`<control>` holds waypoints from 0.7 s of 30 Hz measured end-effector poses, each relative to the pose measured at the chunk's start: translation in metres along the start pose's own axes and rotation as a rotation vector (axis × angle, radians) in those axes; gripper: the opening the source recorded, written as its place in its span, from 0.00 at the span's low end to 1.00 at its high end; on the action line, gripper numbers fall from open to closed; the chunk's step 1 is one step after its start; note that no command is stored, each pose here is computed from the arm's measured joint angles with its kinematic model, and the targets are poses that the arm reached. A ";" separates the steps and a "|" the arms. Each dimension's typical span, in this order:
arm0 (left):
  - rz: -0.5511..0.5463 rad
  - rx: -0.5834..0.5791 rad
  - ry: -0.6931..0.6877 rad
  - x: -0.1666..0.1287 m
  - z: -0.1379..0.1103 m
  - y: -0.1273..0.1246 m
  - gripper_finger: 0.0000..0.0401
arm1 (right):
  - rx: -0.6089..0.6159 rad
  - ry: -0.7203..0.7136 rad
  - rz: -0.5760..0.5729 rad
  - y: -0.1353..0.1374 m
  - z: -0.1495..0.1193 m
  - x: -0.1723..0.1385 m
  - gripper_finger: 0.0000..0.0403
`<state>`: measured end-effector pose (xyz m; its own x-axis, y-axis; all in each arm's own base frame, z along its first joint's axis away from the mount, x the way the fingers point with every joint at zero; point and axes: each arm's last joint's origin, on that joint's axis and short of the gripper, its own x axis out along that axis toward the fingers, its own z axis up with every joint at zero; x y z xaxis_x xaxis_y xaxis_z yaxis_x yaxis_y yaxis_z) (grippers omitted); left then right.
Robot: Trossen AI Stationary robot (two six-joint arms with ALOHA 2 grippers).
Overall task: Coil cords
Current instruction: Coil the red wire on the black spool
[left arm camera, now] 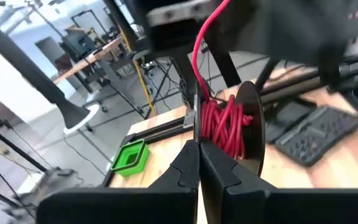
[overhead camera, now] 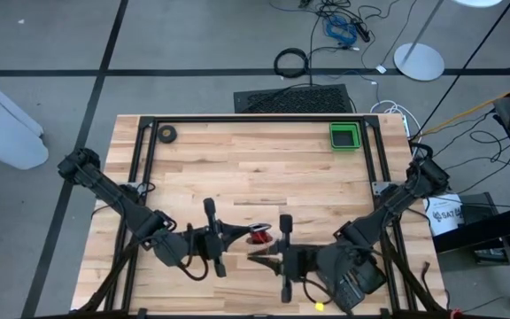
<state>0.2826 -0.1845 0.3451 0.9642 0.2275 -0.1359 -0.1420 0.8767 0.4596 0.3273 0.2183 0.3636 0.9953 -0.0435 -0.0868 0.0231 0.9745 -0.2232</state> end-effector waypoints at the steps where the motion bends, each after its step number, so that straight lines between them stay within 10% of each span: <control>1: -0.001 -0.023 -0.003 0.000 0.001 0.002 0.00 | -0.001 -0.007 0.006 0.002 0.003 -0.002 0.02; 21: -0.209 -0.039 -0.069 0.003 0.003 0.001 0.00 | -0.150 -0.080 -0.071 0.049 0.051 -0.069 0.02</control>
<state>0.2863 -0.1842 0.3474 0.9865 0.0105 -0.1636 0.0554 0.9177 0.3933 0.2642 0.2800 0.4081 0.9961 -0.0872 0.0103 0.0848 0.9256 -0.3689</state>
